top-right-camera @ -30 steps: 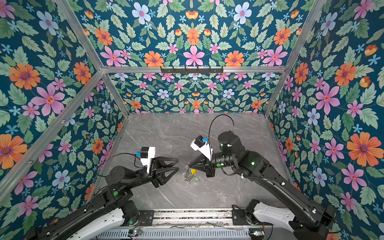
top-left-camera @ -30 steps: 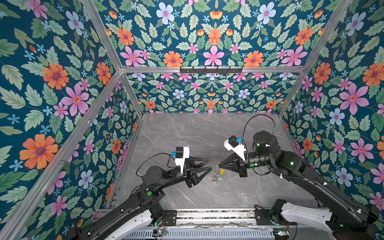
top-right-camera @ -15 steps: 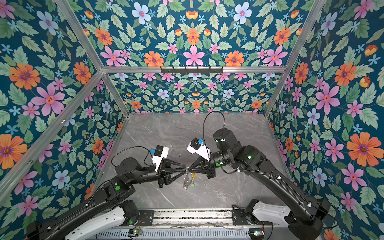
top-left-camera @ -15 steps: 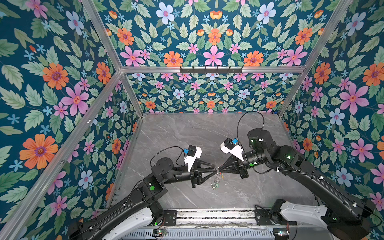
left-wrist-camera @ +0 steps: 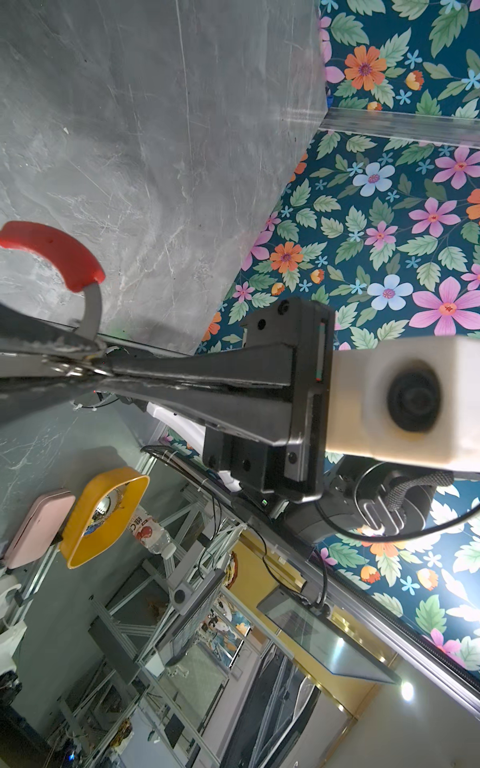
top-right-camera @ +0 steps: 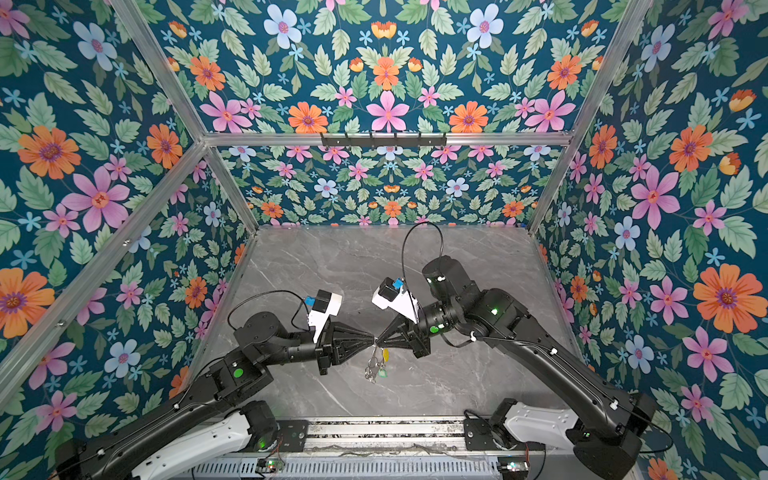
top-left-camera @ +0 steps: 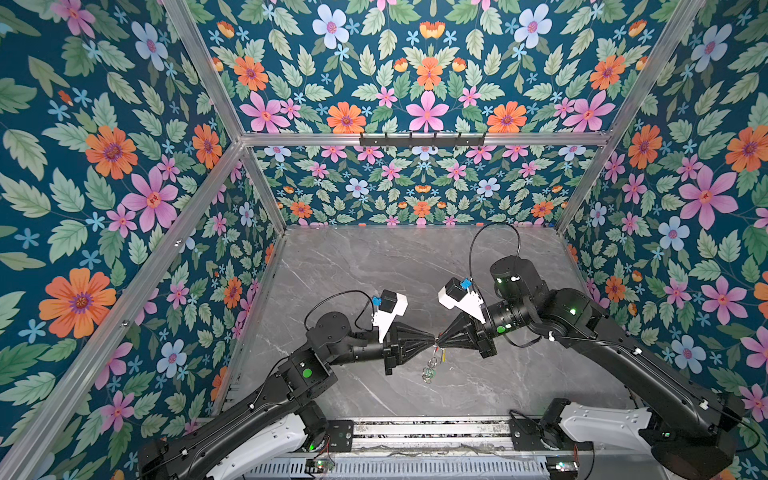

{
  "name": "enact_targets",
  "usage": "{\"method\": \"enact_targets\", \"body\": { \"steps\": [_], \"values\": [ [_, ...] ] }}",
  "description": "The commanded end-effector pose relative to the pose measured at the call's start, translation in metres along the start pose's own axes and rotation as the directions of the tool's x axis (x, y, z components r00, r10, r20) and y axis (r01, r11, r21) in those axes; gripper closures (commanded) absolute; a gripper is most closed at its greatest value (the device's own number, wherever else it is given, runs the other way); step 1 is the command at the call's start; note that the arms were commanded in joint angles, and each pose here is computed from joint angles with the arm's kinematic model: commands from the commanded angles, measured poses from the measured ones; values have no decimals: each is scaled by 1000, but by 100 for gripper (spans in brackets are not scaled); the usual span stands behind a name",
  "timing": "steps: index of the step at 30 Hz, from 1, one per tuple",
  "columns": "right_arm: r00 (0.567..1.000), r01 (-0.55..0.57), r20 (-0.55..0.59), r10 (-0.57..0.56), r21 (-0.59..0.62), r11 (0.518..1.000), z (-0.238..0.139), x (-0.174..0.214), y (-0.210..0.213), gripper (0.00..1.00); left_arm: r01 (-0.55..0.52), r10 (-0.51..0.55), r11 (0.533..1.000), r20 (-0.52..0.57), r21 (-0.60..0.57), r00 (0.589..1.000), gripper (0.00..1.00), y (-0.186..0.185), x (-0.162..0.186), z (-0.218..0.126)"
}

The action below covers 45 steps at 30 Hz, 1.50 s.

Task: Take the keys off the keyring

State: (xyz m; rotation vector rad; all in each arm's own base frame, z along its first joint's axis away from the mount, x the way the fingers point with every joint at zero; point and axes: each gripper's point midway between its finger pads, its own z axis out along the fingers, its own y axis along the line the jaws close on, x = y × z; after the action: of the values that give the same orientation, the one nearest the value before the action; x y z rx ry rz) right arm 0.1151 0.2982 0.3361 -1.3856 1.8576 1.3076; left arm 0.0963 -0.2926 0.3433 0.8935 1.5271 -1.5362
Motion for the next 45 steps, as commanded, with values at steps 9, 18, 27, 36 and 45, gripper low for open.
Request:
{"method": "enact_targets", "body": {
  "steps": [9, 18, 27, 36, 45],
  "values": [
    [1000, 11, 25, -12, 36, 999, 1, -9, -7, 100, -38, 36, 997, 25, 69, 999, 100, -13, -7, 1],
    [984, 16, 173, -38, 124, 992, -10, -31, -13, 62, -104, 98, 994, 147, 33, 984, 100, -12, -21, -8],
    [885, 17, 448, -125, 237, 971, -35, -46, -11, 47, -165, 173, 985, 326, -51, 929, 100, -13, -46, -32],
    [862, 86, 471, -187, 228, 970, -20, -43, 0, 46, -202, 180, 979, 348, 30, 920, 100, -26, -48, -29],
    [864, 92, 475, -169, 181, 979, -10, -38, 5, 45, -210, 177, 977, 400, 40, 899, 100, -30, -55, -35]
  ]
}}
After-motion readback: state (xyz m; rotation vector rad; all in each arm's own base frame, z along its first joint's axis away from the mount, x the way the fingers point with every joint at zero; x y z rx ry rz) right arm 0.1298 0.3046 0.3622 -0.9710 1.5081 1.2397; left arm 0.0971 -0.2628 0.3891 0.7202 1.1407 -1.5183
